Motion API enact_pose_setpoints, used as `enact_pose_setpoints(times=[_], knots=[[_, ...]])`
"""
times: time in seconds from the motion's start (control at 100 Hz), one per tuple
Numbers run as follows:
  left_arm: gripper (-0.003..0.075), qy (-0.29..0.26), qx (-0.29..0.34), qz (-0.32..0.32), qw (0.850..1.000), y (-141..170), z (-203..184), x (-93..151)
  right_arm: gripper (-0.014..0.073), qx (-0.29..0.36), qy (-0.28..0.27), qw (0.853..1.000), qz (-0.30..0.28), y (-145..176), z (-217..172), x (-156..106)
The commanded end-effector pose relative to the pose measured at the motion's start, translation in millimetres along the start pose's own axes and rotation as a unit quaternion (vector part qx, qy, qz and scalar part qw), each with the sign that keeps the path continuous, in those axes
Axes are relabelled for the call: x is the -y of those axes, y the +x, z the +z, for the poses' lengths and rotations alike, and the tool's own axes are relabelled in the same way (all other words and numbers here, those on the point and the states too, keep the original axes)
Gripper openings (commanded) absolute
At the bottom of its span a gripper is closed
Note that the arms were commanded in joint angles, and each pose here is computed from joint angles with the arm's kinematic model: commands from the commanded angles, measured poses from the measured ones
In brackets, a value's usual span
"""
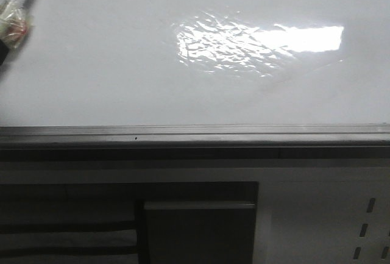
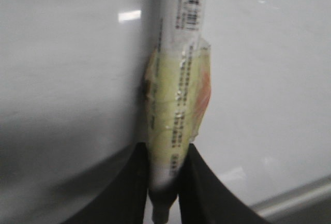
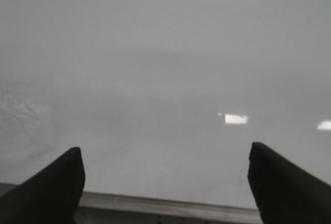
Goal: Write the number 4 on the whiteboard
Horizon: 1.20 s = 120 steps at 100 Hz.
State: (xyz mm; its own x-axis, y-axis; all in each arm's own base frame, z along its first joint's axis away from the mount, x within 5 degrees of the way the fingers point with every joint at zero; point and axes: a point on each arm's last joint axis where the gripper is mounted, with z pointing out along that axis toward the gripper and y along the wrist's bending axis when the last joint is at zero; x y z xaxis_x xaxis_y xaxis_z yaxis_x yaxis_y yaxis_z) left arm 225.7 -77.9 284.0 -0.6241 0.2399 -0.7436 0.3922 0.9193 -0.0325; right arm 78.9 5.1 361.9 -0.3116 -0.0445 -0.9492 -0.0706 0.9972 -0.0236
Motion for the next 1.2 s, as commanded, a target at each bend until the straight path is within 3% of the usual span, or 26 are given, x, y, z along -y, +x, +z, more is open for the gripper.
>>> enact_pose_setpoints(times=[0.0,0.08,0.22,0.32,0.46,0.54,0.66,0.78,0.99,1.19], knots=[[-0.002,0.04,-0.014,0.078,0.996,-22.1,-20.9,16.1,0.0575,-0.011,-0.008,1.0,-0.006,-24.5,-1.3,-0.7],[-0.002,0.079,-0.039,0.133,0.987,-32.2,-34.9,31.1,0.0575,-0.042,-0.042,0.998,-0.037,-34.5,2.1,-6.1],[-0.002,0.141,-0.059,0.227,0.962,-42.3,-55.2,57.5,0.0575,-0.048,-0.174,0.977,-0.113,-51.7,8.7,-27.8],[-0.002,0.173,-0.049,0.289,0.94,-47.2,-66.4,75.7,0.0575,-0.06,-0.275,0.942,-0.185,-59.4,16.0,-42.3],[-0.002,0.208,-0.016,0.364,0.908,-50.1,-77.3,100.5,0.0574,-0.067,-0.368,0.898,-0.233,-65.8,34.7,-55.8],[-0.002,0.223,-0.007,0.381,0.897,-49.6,-81.9,110.9,0.0573,-0.06,-0.406,0.873,-0.264,-65.7,45.5,-64.7],[-0.002,0.238,0.005,0.394,0.888,-47.8,-85.0,121.7,0.0568,-0.048,-0.45,0.842,-0.293,-63.3,61.6,-84.3],[-0.002,0.245,0.012,0.401,0.883,-46.8,-87.0,127.7,0.0503,-0.027,-0.482,0.816,-0.318,-64.2,70.5,-107.5],[-0.002,0.246,0.012,0.402,0.882,-46.5,-87.2,128.3,0.0449,-0.008,-0.518,0.788,-0.331,-67.7,84.9,-149.5],[-0.002,0.244,0.012,0.404,0.882,-46.6,-87.0,128.0,0.0431,-0.017,-0.537,0.774,-0.336,-68.2,98.3,-169.7]])
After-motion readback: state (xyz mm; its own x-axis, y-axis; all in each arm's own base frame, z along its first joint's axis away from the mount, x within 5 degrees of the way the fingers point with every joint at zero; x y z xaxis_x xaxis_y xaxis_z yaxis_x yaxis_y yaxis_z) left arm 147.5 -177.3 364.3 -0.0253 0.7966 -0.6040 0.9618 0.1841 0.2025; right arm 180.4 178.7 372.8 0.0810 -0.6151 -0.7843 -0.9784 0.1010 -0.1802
